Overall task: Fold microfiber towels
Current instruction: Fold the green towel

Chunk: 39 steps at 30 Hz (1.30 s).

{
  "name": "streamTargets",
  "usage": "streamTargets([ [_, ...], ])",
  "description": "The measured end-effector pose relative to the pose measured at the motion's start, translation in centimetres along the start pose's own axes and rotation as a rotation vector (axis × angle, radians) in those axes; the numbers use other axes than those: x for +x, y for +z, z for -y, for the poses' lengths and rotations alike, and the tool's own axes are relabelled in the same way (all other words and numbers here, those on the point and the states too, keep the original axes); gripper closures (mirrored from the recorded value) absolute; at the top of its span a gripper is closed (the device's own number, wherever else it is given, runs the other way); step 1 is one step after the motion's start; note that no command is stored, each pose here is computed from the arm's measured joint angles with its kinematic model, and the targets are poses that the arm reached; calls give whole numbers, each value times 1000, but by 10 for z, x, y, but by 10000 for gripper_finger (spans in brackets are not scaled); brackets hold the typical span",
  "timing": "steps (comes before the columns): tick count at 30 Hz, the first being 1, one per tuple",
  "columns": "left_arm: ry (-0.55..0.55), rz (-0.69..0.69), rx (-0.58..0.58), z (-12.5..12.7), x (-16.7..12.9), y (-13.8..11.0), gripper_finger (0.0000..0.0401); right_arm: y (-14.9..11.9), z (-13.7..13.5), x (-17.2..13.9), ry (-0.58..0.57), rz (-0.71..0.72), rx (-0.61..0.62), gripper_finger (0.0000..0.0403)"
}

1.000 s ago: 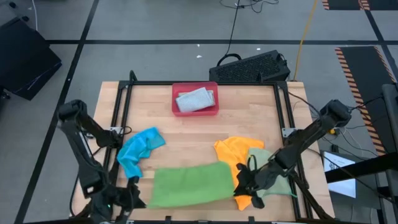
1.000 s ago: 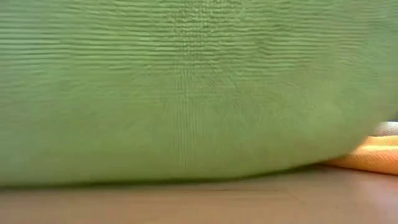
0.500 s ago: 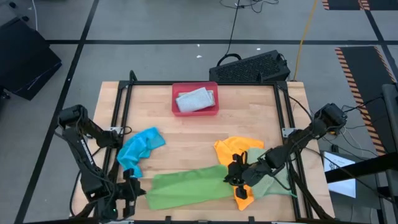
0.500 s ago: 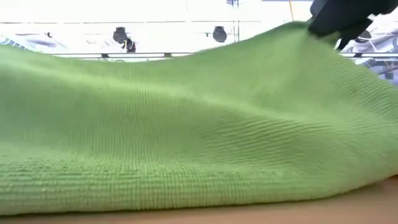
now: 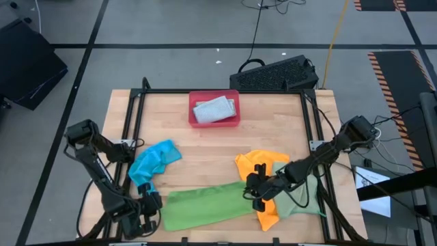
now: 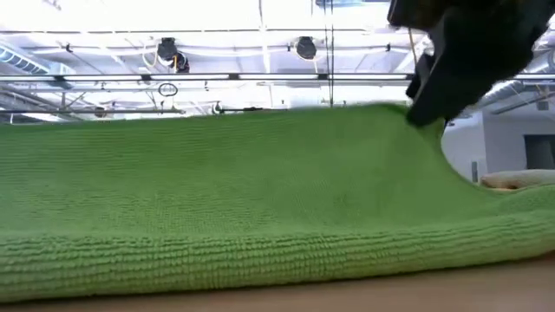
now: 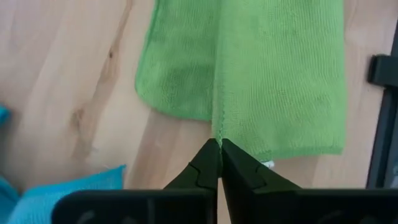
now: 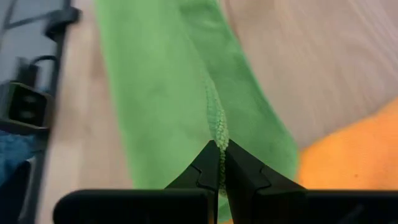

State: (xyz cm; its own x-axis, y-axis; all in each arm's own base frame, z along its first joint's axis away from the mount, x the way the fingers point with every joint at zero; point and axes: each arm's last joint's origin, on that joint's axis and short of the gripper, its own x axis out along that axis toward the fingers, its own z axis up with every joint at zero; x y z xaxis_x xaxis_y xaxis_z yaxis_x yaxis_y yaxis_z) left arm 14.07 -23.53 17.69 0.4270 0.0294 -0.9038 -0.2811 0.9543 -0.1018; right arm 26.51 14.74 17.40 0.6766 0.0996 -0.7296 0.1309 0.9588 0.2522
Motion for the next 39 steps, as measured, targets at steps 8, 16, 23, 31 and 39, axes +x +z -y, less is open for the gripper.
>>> streamTargets([
  [8, 30, 3, 29, -5, 5, 12, 382, -6, 13, 5, -35, -16, 37, 394],
  [16, 52, 58, -41, -7, 6, 17, 384, -5, 14, 5, -64, 7, 24, 347],
  [23, 76, 68, -35, -9, 6, 17, 311, -3, 15, 3, -109, 50, 16, 276],
  [31, 142, 91, -32, -9, -5, 21, 232, 0, 4, -2, -51, 112, 3, 269],
  [39, -41, 282, 44, 16, -12, 19, 240, -5, -27, -2, 53, 273, -58, 269],
])
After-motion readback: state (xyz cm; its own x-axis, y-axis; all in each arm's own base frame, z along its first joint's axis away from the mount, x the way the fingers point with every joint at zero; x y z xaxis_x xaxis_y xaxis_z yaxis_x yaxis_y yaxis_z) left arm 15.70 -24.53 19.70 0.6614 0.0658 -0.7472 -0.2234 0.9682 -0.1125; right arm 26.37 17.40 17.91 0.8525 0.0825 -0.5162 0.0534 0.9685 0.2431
